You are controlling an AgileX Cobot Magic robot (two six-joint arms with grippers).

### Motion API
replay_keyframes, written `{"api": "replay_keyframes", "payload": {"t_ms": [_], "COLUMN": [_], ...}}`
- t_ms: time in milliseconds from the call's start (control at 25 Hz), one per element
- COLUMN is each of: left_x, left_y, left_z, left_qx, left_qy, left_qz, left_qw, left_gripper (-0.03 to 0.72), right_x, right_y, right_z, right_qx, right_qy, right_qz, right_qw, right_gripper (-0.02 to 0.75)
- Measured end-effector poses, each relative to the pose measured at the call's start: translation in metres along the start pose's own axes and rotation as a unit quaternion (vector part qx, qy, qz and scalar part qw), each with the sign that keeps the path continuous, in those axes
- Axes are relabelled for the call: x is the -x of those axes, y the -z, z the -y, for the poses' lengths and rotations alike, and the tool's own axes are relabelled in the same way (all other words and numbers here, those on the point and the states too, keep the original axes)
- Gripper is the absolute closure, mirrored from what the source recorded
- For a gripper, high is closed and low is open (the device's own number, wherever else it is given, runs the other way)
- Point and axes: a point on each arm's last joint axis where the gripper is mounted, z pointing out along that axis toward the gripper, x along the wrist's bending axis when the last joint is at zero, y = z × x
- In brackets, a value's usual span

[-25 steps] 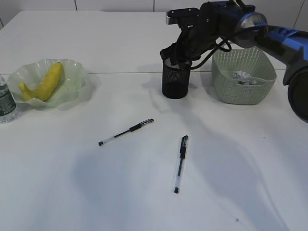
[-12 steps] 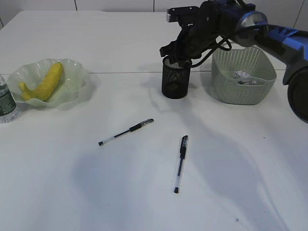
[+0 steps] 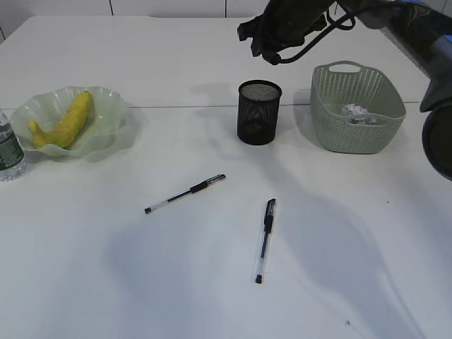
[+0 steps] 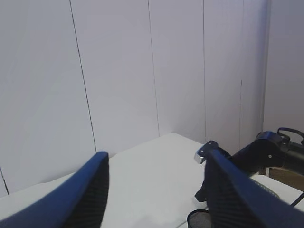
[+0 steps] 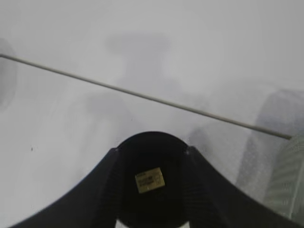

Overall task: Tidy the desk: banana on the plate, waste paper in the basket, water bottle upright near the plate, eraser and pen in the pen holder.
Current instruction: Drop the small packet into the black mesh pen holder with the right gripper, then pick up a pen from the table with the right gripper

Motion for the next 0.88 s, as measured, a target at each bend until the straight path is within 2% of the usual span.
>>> {"api": "replay_keyframes", "payload": {"t_ms": [200, 520, 760, 880], "left_x": [-0.001, -0.007, -0.008, -0.009], "left_y": [0.000, 0.000, 0.000, 0.000], "left_z": [0.000, 0.001, 0.001, 0.001], "left_qx": [0.001, -0.008, -0.007, -0.005], "left_qy": [-0.001, -0.014, -0.014, -0.014], "left_qz": [-0.005, -0.040, -0.044, -0.048], "left_qw": [1.000, 0.999, 0.999, 0.999], "left_gripper": [0.245, 0.245, 0.245, 0.245], "right_x": [-0.002, -0.004, -0.008, -0.009], "right_y": [0.025, 0.080, 0.172, 0.209], "right_z": [-0.003, -0.028, -0.055, -0.058], "right_qx": [-0.039, 0.015, 0.095, 0.113], "right_qy": [-0.008, -0.028, -0.024, -0.026], "right_qz": [-0.003, -0.004, -0.005, -0.003], "right_qw": [0.999, 0.999, 0.995, 0.993], "right_gripper": [0.450, 0.470, 0.473, 0.474]}}
